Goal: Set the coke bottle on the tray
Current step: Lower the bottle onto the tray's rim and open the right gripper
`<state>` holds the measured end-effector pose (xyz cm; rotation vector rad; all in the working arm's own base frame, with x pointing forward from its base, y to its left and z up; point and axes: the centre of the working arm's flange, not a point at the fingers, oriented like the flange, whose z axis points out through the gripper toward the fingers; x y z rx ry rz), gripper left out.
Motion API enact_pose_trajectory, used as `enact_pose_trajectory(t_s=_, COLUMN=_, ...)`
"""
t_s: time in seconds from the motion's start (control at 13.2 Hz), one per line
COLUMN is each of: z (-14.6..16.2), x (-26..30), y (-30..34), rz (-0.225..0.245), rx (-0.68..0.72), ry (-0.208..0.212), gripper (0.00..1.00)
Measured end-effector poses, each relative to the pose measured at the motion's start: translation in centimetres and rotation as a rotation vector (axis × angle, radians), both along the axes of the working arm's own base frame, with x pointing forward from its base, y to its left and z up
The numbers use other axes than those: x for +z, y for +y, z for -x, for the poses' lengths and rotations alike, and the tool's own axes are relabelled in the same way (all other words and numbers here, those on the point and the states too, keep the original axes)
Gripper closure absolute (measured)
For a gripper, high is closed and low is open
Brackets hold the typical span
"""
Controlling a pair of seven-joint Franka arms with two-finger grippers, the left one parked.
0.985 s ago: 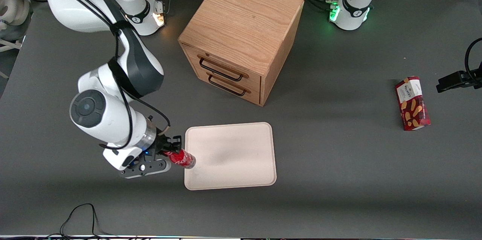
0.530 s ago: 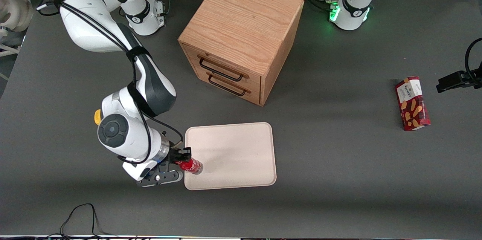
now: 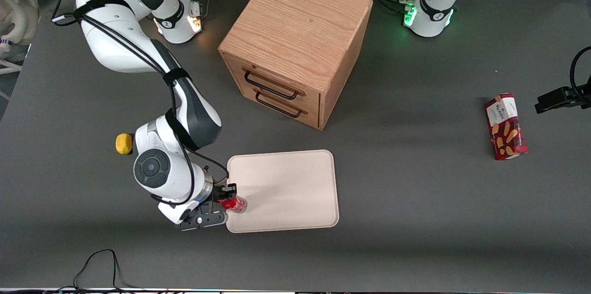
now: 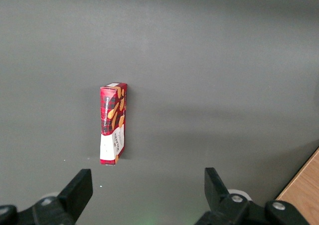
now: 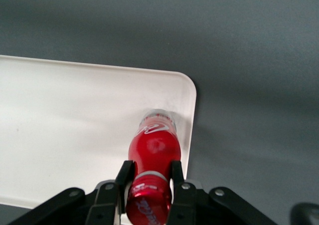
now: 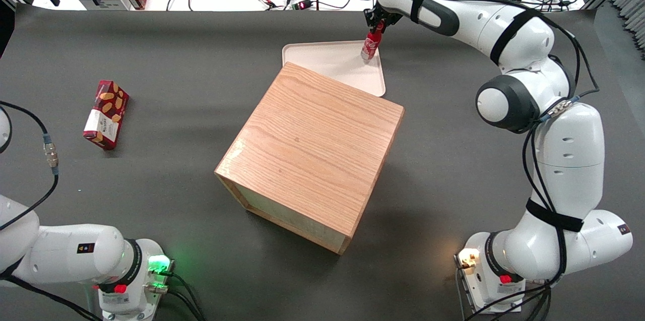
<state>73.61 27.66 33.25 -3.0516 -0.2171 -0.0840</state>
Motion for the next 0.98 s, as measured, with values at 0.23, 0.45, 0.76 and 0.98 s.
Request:
enact_pose_trajectory(t_s=0.23, z=-0.3, x=-0.8, y=0.1, rz=-0.010, rx=-0.002, ry=-0.016, gripper=0.64)
enact_pose_trajectory(t_s=0.45, z=-0.4, x=-1.7, y=0.2, rz=-0.014, rx=-0.003, ry=-0.017, gripper=0.64)
enact_pose_trajectory(t_s=0.76, z=-0.7, x=-1.8, y=0.3, rz=0.010, rx=0.008, ry=-0.066, gripper=0.32)
enact_pose_trajectory(t_s=0.98, z=-0.7, x=-2.2, y=0.5, rz=0.012, rx=0.000, ry=-0.073, gripper=0.00)
